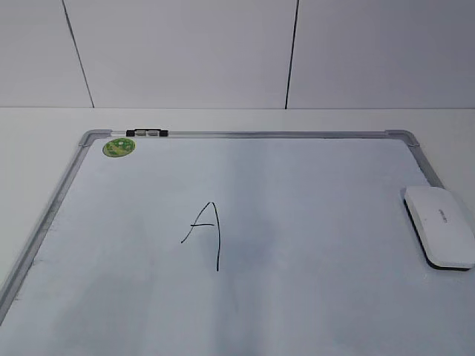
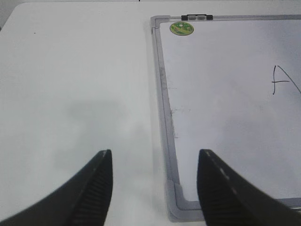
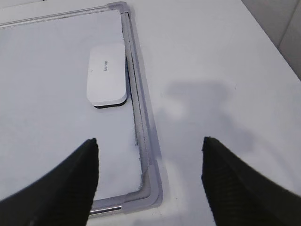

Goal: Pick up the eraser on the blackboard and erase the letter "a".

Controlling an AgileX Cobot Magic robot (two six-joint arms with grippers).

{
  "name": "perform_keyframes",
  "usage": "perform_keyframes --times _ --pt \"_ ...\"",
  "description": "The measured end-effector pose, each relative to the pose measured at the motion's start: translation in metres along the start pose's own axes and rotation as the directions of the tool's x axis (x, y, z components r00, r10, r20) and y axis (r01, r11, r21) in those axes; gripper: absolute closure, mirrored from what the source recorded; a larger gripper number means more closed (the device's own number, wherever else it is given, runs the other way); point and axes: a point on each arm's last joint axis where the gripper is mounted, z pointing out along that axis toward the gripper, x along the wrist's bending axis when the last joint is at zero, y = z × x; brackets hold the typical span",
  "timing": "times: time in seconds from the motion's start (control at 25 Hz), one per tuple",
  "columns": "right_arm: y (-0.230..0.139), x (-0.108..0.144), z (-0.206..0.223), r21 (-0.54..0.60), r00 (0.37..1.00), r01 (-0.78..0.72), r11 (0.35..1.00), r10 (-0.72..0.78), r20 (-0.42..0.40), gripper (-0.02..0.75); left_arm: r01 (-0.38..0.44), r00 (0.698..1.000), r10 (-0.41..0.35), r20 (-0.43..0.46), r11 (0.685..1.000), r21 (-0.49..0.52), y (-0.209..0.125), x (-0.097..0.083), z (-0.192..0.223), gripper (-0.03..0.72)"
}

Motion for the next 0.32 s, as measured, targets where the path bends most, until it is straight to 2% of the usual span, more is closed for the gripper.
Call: perform_keyframes --times 0.32 --pt "0.0000 0.0000 0.0000 0.000 1.000 0.000 1.000 0.000 0.000 0.211 0.000 1.000 0.000 0.000 1.000 0.000 0.0000 0.0000 0.0000 0.263"
